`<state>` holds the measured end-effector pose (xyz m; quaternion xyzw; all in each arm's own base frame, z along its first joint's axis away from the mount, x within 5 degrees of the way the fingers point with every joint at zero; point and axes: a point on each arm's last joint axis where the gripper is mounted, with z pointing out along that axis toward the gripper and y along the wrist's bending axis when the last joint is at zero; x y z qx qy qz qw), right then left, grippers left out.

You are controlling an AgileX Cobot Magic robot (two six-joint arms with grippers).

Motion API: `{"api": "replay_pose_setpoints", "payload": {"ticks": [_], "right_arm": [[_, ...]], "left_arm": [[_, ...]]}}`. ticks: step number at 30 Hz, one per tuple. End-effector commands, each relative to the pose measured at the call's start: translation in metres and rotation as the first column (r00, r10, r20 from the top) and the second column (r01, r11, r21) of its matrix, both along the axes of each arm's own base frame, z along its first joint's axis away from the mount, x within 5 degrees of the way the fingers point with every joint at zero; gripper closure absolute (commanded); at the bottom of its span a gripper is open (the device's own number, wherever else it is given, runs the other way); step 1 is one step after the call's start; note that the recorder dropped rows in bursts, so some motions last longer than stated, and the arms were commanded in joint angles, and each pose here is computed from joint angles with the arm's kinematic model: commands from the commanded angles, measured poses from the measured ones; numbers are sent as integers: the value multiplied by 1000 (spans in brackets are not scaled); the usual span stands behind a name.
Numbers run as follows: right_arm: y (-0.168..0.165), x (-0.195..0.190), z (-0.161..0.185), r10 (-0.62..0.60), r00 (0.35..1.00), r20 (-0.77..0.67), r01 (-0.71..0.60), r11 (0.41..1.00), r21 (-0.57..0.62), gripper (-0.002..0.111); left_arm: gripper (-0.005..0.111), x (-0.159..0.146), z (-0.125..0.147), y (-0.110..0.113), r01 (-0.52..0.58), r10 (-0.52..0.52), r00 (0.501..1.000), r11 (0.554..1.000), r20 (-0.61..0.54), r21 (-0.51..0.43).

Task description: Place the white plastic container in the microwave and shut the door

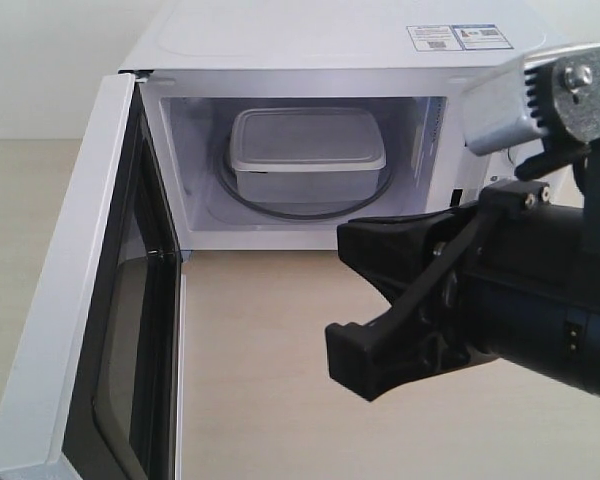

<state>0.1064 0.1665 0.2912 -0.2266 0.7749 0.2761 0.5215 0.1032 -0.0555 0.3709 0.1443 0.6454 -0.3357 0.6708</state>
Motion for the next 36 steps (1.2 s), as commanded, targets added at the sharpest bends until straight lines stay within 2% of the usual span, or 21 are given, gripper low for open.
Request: {"api": "replay_pose_setpoints", "payload": {"ticks": [1,3,5,8,10,12,14,16,19,22,25,27,29,32,36], "right_arm": [[-2,-1,0,-3,1000,2,3,1000,1,108],[-2,-1,0,-3,1000,2,3,1000,1,108],[-2,-1,0,-3,1000,2,3,1000,1,108],[-2,-1,0,-3,1000,2,3,1000,1,108],[-2,-1,0,-3,1000,2,3,1000,1,108],[-2,-1,0,-3,1000,2,3,1000,1,108],[-2,-1,0,-3,1000,2,3,1000,1,108],[-2,-1,0,-3,1000,2,3,1000,1,108],[-2,-1,0,-3,1000,2,3,1000,1,108],[-2,-1,0,-6,1000,-3,6,1000,6,108],[-2,-1,0,-6,1000,-3,6,1000,6,108],[-2,-1,0,-6,1000,-3,6,1000,6,108],[-2,-1,0,-6,1000,-3,6,1000,6,108],[-2,-1,0,-6,1000,-3,6,1000,6,108],[-2,-1,0,-6,1000,-3,6,1000,6,108]], "left_arm": [[102,9,7,17,-216,218,968,976,120,-32],[102,13,6,25,-318,318,936,948,149,-25],[102,16,2,34,-431,418,891,901,179,39],[102,21,-9,49,-594,568,804,783,178,184],[102,22,-21,60,-667,667,734,676,126,313],[102,21,-31,66,-677,718,694,625,54,388],[102,19,-39,69,-677,750,658,629,-70,382],[102,17,-48,69,-665,747,624,662,-231,345],[102,14,-60,63,-599,698,606,716,-381,359],[102,11,-65,51,-476,601,664,799,-445,368],[102,7,-70,40,-328,500,725,855,-474,401],[102,4,-71,34,-255,441,744,882,-501,398],[102,1,-72,29,-174,389,749,897,-537,407],[102,-6,-72,25,-65,350,708,897,-613,437],[102,-11,-66,22,4,310,676,906,-669,424]]}}
